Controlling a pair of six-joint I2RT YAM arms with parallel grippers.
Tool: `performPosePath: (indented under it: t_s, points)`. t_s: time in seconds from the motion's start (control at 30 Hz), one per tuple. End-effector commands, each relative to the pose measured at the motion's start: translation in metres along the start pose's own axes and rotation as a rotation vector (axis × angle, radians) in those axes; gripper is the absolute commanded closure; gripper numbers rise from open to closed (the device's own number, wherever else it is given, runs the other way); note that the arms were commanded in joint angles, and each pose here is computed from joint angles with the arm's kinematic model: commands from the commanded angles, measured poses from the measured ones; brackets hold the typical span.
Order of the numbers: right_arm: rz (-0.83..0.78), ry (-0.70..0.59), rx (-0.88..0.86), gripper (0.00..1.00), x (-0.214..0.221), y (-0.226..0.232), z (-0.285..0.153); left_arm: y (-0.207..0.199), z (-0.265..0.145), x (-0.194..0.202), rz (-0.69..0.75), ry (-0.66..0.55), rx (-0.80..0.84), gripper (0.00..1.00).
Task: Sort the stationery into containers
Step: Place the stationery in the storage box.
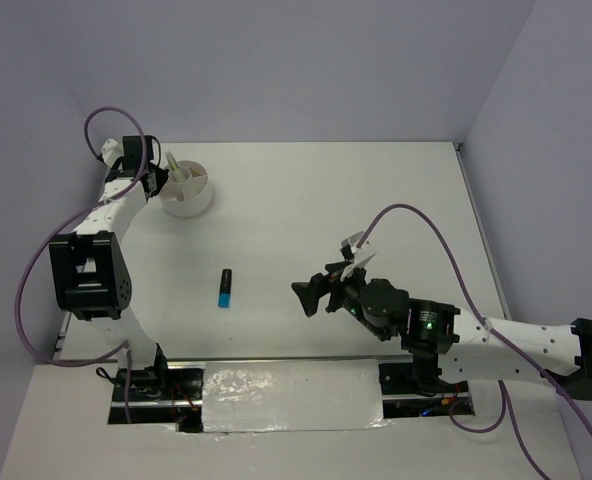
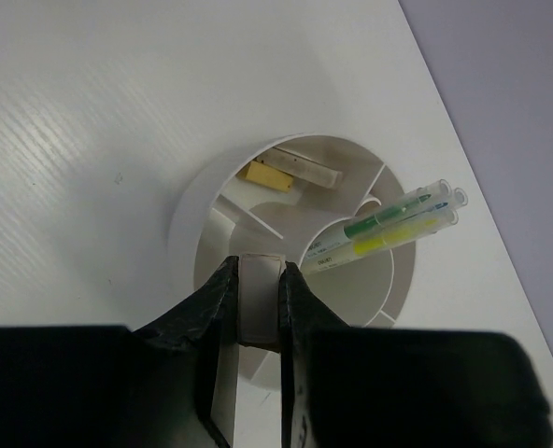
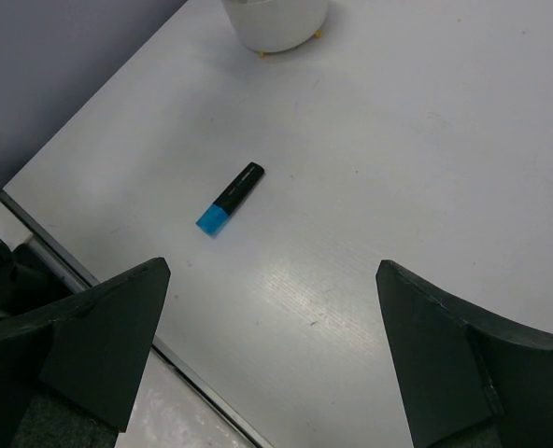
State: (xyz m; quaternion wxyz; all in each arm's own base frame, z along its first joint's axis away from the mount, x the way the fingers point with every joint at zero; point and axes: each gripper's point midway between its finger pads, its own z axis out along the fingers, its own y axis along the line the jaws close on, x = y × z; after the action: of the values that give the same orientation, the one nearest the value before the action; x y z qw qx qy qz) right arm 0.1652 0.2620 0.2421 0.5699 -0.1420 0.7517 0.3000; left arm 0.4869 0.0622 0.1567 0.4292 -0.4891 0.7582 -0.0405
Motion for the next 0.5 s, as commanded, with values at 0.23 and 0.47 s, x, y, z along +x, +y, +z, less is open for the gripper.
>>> performPosePath:
  t_s: [0.23, 0.47]
  points:
    - [-0.005, -0.039, 0.002, 0.0, -0.026, 0.005, 0.002, -0.003, 0.018, 0.009, -0.033, 0.021, 0.023, 0.62]
    - [0.005, -0.024, 0.008, 0.0, -0.024, 0.004, 0.005, -0.002, 0.007, 0.0, -0.038, 0.003, 0.018, 0.3]
